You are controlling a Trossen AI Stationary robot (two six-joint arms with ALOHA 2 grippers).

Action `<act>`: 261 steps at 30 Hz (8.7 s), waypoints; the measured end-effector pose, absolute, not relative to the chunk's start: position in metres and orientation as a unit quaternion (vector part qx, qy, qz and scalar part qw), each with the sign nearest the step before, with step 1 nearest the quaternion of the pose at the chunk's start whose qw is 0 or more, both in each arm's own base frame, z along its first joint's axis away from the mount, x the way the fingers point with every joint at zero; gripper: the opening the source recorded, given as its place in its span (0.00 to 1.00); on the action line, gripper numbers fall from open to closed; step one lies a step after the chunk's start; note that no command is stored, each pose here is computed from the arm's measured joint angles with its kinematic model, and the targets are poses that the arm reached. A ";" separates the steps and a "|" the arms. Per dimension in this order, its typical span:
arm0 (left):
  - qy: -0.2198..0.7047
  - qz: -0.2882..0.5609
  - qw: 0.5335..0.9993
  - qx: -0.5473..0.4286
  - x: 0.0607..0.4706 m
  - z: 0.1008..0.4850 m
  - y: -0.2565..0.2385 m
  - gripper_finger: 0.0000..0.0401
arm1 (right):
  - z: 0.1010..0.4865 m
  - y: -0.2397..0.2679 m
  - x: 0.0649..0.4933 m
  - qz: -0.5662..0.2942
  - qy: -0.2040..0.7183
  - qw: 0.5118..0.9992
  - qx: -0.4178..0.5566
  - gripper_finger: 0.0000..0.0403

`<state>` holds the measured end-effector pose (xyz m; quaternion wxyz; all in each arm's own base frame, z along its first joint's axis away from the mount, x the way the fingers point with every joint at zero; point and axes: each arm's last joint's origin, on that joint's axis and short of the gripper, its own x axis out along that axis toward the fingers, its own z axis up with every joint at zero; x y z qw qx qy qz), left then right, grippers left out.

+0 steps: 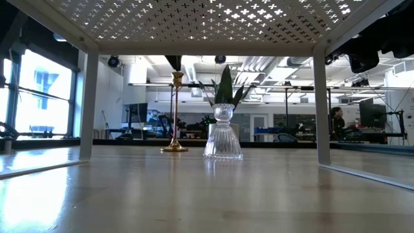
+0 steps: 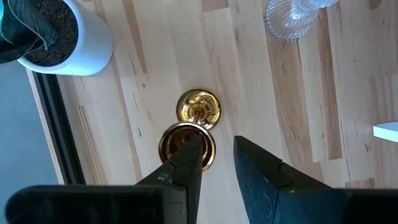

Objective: Pick & Place candle stick holders
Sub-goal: Put the left candle holder on the shelf

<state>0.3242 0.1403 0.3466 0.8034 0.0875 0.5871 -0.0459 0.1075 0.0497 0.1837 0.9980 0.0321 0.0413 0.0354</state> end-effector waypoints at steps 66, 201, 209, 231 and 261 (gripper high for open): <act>0.616 0.059 0.773 0.141 0.337 0.393 0.095 0.02 | 0.183 0.050 0.107 0.038 0.045 0.998 0.033 0.52; 0.382 -0.055 0.892 0.234 0.408 0.411 0.037 0.13 | 0.235 -0.007 0.220 -0.171 0.135 0.975 0.033 0.03; 0.376 -0.033 0.901 0.213 0.410 0.413 0.038 0.31 | 0.235 -0.008 0.220 -0.181 0.133 0.974 0.037 0.06; 0.386 0.192 0.811 0.395 0.373 0.449 -0.028 0.46 | 0.235 -0.009 0.218 -0.205 0.135 0.969 0.035 0.04; 0.421 -0.005 0.902 0.096 0.246 0.488 -0.077 0.46 | 0.306 0.028 0.124 -0.059 -0.055 0.996 0.042 0.02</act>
